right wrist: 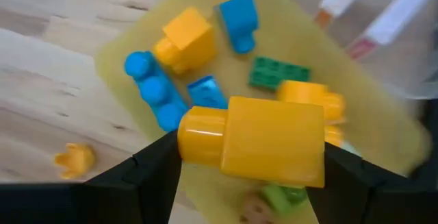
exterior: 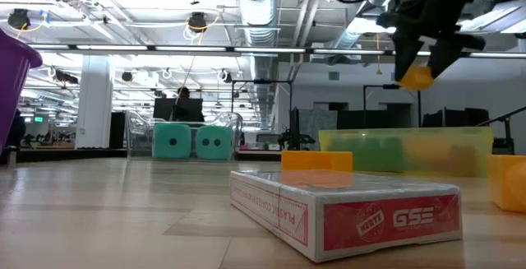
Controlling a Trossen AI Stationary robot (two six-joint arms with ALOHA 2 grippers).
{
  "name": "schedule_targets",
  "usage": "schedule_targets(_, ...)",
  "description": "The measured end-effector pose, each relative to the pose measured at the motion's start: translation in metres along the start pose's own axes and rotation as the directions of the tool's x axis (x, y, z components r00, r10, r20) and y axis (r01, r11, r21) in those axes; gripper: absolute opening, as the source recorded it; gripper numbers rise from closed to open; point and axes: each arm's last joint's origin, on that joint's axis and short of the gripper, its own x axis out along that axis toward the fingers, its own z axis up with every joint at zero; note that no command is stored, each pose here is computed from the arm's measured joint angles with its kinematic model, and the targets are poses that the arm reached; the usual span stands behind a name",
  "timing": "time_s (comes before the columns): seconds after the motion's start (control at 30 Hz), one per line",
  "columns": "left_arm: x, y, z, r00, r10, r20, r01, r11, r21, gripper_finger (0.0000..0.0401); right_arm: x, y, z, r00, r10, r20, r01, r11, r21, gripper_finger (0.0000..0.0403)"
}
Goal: Pick & Place Toys
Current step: Put the yellow game piece into the yellow bin
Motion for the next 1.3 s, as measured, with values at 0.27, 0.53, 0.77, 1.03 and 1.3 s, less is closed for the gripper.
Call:
schedule_targets(0.27, -0.011, 0.005, -0.004, 0.998, 0.052, -0.044, -0.050, 0.998, 0.036, 0.0242, 0.045, -0.011, 0.015, 0.997, 0.057, -0.051, -0.050, 0.991, 0.122, 0.0255)
schedule_targets(0.53, -0.012, 0.003, -0.020, 0.992, 0.064, -0.106, -0.055, 0.995, 0.083, 0.0242, 0.072, -0.020, 0.029, 0.990, 0.123, -0.068, -0.113, 0.984, 0.140, 0.0255)
schedule_targets(0.77, -0.004, -0.001, -0.050, 0.989, 0.040, -0.143, -0.023, 0.993, 0.118, 0.0242, 0.087, -0.023, 0.032, 0.990, 0.071, -0.119, -0.061, 0.995, 0.083, 0.0255)
schedule_targets(1.03, 0.010, -0.008, -0.079, 0.994, -0.084, -0.065, 0.088, 0.994, 0.070, 0.0242, 0.081, -0.021, 0.031, 0.990, 0.098, -0.098, -0.091, 0.993, 0.076, 0.0263)
schedule_targets(1.3, 0.016, -0.006, -0.089, 0.992, -0.122, -0.027, 0.124, 0.991, 0.044, 0.0242, 0.072, -0.025, 0.033, 0.990, 0.125, -0.067, -0.121, 0.990, 0.068, 0.0310)
